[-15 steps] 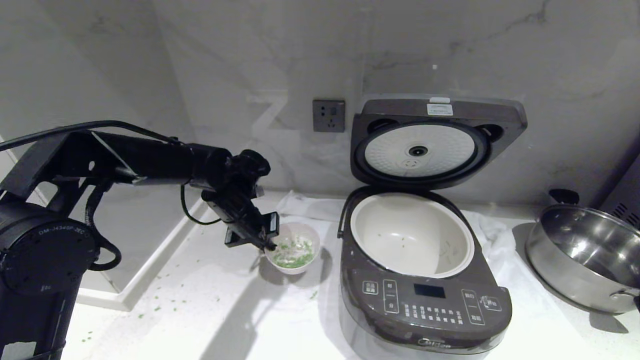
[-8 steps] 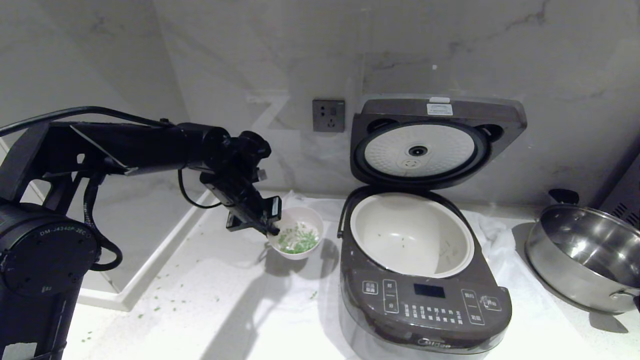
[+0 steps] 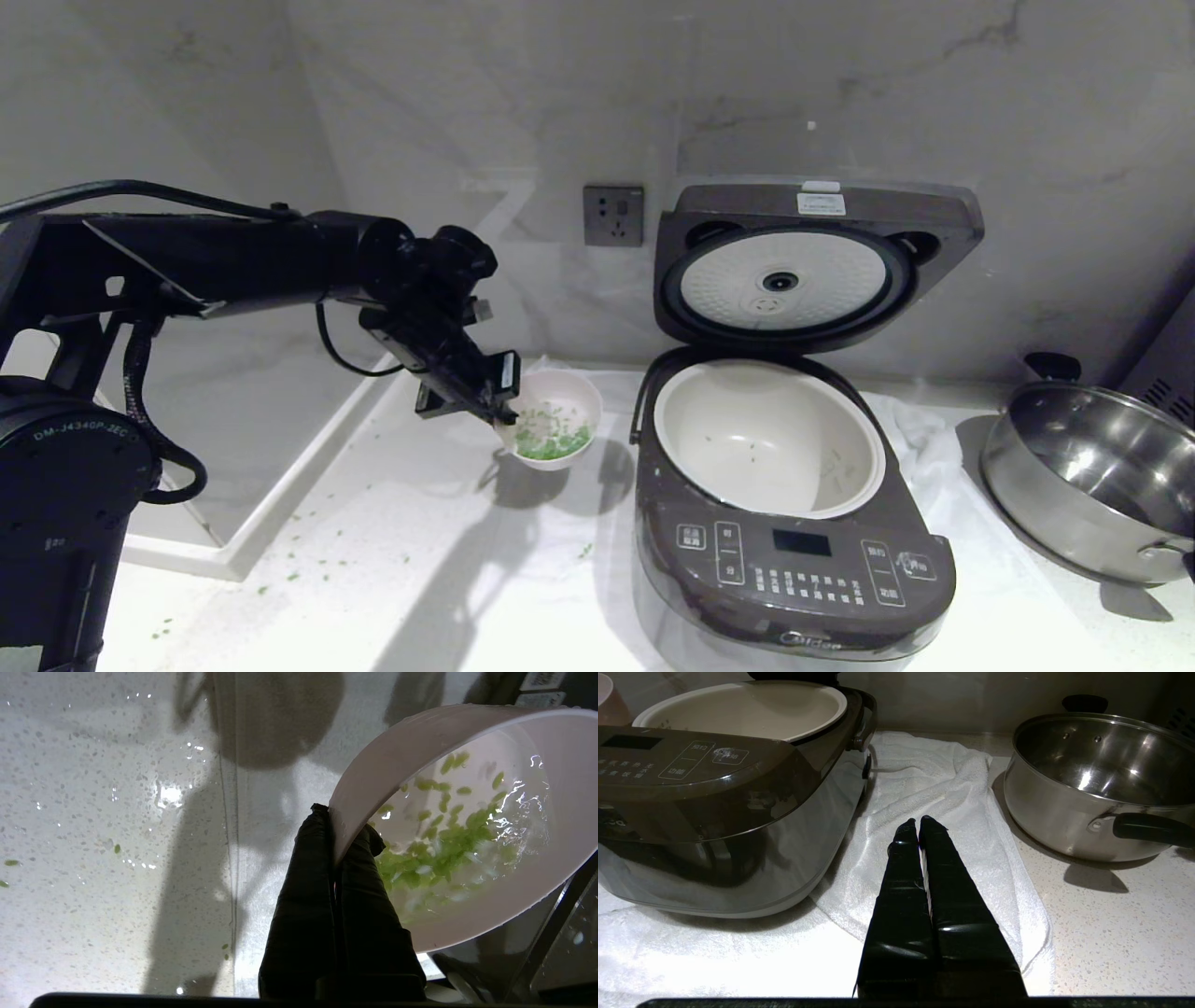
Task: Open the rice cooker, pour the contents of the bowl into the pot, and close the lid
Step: Fill a bowl with water from the tap
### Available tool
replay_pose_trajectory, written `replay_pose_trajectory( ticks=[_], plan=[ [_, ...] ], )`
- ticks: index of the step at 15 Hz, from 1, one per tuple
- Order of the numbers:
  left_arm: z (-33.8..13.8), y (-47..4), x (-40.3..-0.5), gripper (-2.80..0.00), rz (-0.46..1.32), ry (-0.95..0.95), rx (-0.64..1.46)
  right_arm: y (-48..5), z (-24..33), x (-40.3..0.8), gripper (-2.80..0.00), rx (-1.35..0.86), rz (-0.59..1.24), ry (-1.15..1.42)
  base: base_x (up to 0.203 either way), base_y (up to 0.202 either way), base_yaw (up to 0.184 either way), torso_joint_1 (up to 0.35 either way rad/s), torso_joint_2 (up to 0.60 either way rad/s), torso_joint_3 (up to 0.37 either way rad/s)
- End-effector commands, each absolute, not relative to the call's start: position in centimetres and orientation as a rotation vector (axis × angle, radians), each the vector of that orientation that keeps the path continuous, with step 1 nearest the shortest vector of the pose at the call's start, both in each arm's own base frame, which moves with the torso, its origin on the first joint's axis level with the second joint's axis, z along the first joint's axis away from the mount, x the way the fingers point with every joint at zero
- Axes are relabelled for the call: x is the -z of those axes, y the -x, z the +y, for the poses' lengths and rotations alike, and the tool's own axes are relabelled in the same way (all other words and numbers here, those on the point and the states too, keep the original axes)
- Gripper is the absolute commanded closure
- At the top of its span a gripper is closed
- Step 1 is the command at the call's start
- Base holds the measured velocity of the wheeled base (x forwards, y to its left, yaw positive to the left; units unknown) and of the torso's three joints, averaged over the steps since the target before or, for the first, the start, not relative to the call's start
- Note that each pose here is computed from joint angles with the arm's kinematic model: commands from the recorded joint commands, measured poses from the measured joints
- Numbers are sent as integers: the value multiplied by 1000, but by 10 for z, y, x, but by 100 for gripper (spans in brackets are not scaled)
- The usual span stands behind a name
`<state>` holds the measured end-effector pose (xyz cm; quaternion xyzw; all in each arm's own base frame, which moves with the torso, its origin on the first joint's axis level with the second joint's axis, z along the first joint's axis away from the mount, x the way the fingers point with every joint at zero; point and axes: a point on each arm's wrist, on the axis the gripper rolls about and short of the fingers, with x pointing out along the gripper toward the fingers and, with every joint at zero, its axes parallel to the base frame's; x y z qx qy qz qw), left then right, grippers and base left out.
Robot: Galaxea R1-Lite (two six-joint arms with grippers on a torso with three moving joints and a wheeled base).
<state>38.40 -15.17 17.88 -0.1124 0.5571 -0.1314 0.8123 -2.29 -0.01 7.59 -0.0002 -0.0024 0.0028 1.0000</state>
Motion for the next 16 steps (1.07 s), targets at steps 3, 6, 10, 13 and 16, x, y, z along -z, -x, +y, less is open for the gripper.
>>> replay_pose_trajectory(
  ticks=[3, 6, 10, 13, 16],
  plan=[
    [-147, -382, -186, 0, 1176, 242, 277, 23, 0, -76, 0, -6, -3, 0, 0, 0, 0, 0, 0, 0],
    [-147, -378, -197, 0, 1146, 245, 289, 23, 0, -76, 0, -6, -3, 0, 0, 0, 0, 0, 0, 0],
    [-149, -372, -208, 0, 1116, 244, 307, 23, 0, -76, 0, -6, -3, 0, 0, 0, 0, 0, 0, 0],
    [-149, -372, -209, 0, 1115, 244, 308, 23, 0, -76, 0, -6, -3, 0, 0, 0, 0, 0, 0, 0],
    [-161, -368, -213, 0, 1096, 232, 344, 23, 0, -76, 0, -6, -3, 0, 0, 0, 0, 0, 0, 0]
  ],
)
